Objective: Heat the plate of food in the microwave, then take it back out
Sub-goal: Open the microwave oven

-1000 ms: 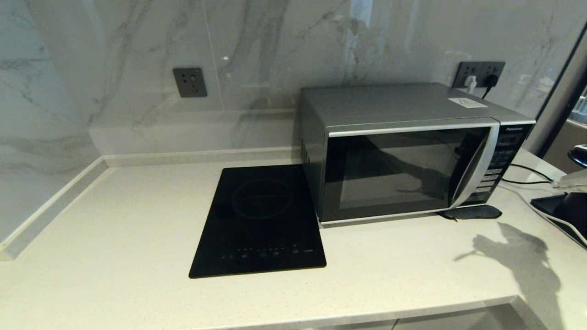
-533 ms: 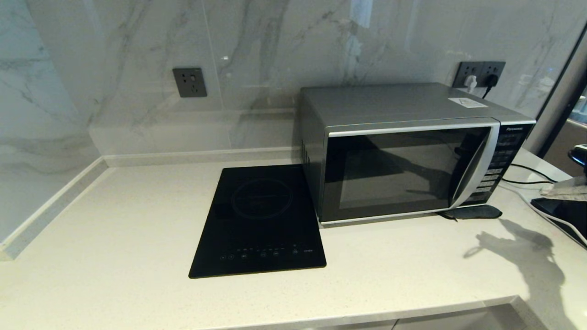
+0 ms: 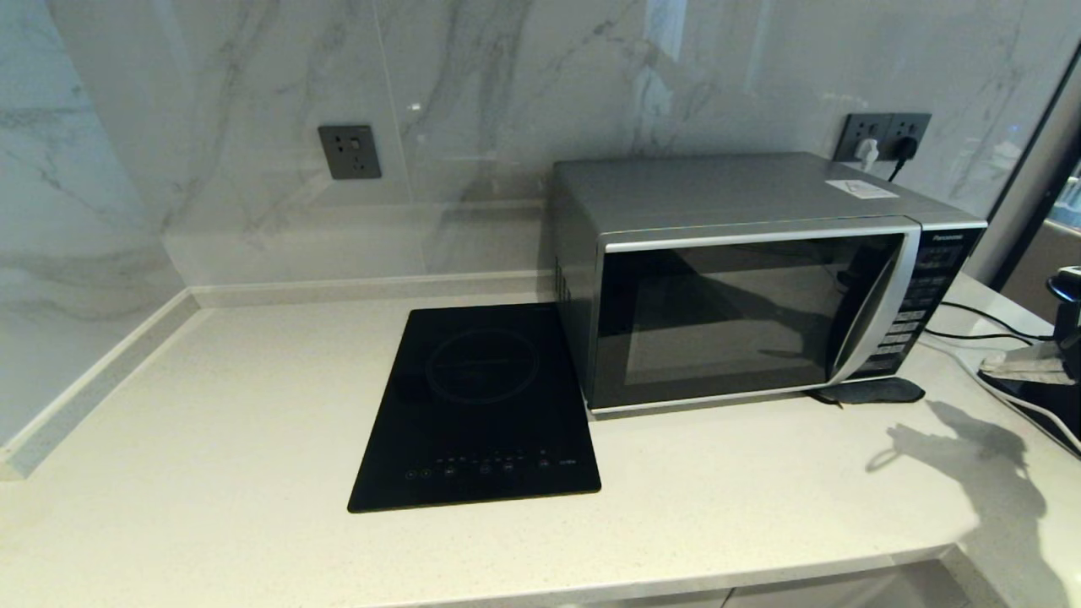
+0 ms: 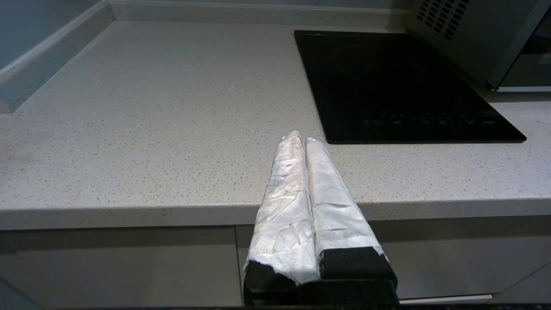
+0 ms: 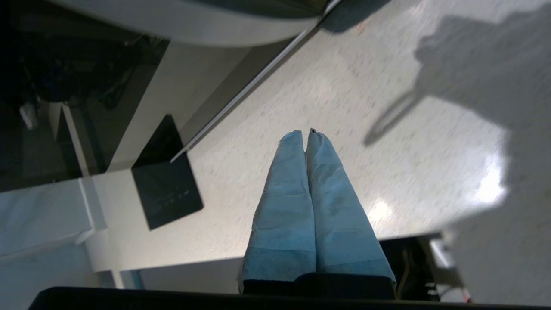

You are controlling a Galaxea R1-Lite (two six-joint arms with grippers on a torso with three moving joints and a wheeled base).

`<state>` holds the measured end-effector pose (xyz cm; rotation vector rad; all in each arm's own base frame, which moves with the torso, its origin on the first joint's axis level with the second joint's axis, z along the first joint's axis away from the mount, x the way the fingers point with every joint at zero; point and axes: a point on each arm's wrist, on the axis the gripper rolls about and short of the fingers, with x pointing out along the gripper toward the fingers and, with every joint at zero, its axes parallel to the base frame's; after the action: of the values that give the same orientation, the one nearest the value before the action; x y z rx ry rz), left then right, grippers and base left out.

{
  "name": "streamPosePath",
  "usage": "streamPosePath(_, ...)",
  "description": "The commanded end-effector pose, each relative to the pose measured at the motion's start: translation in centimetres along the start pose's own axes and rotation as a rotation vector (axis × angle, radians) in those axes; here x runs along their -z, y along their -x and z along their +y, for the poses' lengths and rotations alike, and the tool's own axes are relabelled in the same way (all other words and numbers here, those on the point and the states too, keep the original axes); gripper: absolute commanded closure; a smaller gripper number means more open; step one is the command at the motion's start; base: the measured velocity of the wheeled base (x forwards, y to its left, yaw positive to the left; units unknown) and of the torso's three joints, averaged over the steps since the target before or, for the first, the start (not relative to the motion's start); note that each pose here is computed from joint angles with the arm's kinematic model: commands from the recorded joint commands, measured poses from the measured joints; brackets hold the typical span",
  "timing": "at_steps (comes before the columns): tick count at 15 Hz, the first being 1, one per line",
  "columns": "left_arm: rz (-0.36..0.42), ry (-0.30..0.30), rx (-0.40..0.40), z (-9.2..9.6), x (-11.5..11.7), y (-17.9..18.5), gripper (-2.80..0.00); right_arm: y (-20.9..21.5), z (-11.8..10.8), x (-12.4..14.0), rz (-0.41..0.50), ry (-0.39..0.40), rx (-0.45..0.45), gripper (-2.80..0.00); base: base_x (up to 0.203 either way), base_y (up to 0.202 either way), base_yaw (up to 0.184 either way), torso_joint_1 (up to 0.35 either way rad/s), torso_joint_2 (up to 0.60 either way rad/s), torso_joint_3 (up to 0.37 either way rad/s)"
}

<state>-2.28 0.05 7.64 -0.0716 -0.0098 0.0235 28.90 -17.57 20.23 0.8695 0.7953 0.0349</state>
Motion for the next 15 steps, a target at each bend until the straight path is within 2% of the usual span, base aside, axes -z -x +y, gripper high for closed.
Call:
streamPosePath(1, 0.001, 0.001, -0.001, 0.0, 0.0, 0.0, 0.00, -1.9, -2.0, -0.7, -0.005, -0.010, 0.002, 0.00, 0.000, 0.000, 0.000, 0.000, 0.00, 0.000)
streamPosePath(5, 0.001, 0.001, -0.001, 0.0, 0.0, 0.0, 0.00, -4.6, -4.2, -1.7, -0.002, -0.036, -0.001, 0.00, 0.000, 0.000, 0.000, 0.000, 0.00, 0.000)
streamPosePath(9, 0.001, 0.001, -0.001, 0.0, 0.0, 0.0, 0.00, -6.9, -5.3, -3.3, -0.076, -0.044, -0.036, 0.00, 0.000, 0.000, 0.000, 0.000, 0.00, 0.000)
streamPosePath(15, 0.001, 0.001, -0.001, 0.0, 0.0, 0.0, 0.00, -8.5, -4.7, -4.4, -0.078, -0.202, -0.056, 0.00, 0.000, 0.000, 0.000, 0.000, 0.00, 0.000)
